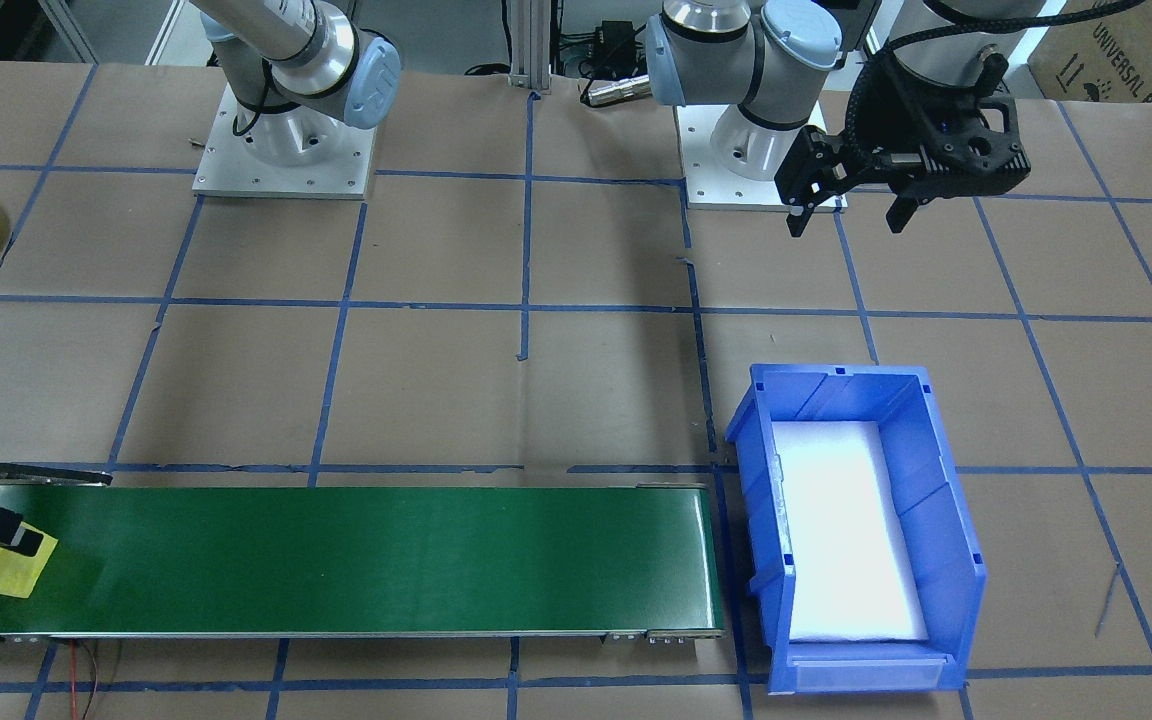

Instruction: Move block left to right into plate

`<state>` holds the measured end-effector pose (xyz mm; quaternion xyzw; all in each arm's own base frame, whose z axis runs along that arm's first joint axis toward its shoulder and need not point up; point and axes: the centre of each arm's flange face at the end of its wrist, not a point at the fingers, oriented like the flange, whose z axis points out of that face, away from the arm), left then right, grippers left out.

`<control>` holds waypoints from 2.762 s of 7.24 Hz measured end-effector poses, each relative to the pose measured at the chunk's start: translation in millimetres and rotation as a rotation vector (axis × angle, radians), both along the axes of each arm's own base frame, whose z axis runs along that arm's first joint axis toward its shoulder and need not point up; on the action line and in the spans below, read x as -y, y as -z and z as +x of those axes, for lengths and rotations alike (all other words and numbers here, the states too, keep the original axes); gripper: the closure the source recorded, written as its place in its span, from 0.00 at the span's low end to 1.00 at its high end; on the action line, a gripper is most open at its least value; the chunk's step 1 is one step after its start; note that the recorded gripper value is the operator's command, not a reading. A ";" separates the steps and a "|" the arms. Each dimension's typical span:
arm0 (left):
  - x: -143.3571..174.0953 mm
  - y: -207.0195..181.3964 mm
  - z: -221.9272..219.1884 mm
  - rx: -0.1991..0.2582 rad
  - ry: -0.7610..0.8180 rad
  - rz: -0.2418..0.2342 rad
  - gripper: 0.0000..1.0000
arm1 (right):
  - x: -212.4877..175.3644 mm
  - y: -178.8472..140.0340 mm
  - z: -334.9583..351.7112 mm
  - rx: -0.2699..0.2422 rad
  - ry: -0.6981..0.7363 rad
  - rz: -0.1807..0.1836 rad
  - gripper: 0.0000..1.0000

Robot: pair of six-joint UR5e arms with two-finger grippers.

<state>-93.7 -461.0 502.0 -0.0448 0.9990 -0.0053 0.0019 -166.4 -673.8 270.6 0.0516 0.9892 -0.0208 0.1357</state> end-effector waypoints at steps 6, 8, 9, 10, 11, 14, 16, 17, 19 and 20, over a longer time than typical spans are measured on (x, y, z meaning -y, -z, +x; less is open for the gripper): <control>1.9 -4.2 -1.5 0.010 -0.021 -0.011 0.00 | 0.3 -4.8 -3.5 -0.046 -0.011 -0.010 0.55; 3.4 -5.8 -1.2 0.011 -0.022 -0.016 0.00 | -15.3 -39.5 -11.0 -0.096 -0.042 -0.022 0.56; 3.4 -5.6 -1.2 0.011 -0.022 -0.015 0.00 | -30.0 -52.9 -27.3 -0.128 -0.050 0.000 0.56; 3.0 -4.7 -1.3 0.011 -0.022 -0.012 0.00 | -47.7 -65.8 -49.3 -0.177 -0.049 0.029 0.56; 2.8 -3.4 -1.6 0.009 -0.022 -0.009 0.00 | -69.2 -78.2 -72.9 -0.218 -0.058 0.056 0.56; 0.6 1.6 -10.4 0.006 -0.001 0.001 0.00 | -153.5 -100.1 -155.1 -0.259 -0.219 0.045 0.56; -0.4 3.3 -21.8 0.006 0.025 -0.007 0.00 | -219.6 -89.2 -212.9 -0.241 -0.196 0.055 0.55; -0.3 4.5 -23.9 0.002 0.031 -0.008 0.00 | -254.9 -78.4 -240.0 -0.221 -0.204 0.062 0.55; 0.5 6.4 -25.1 -0.002 0.035 -0.006 0.00 | -323.6 -51.2 -282.8 -0.193 -0.218 0.086 0.55; 1.4 7.9 -25.3 -0.003 0.035 -0.003 0.00 | -357.5 -33.6 -298.3 -0.184 -0.203 0.090 0.55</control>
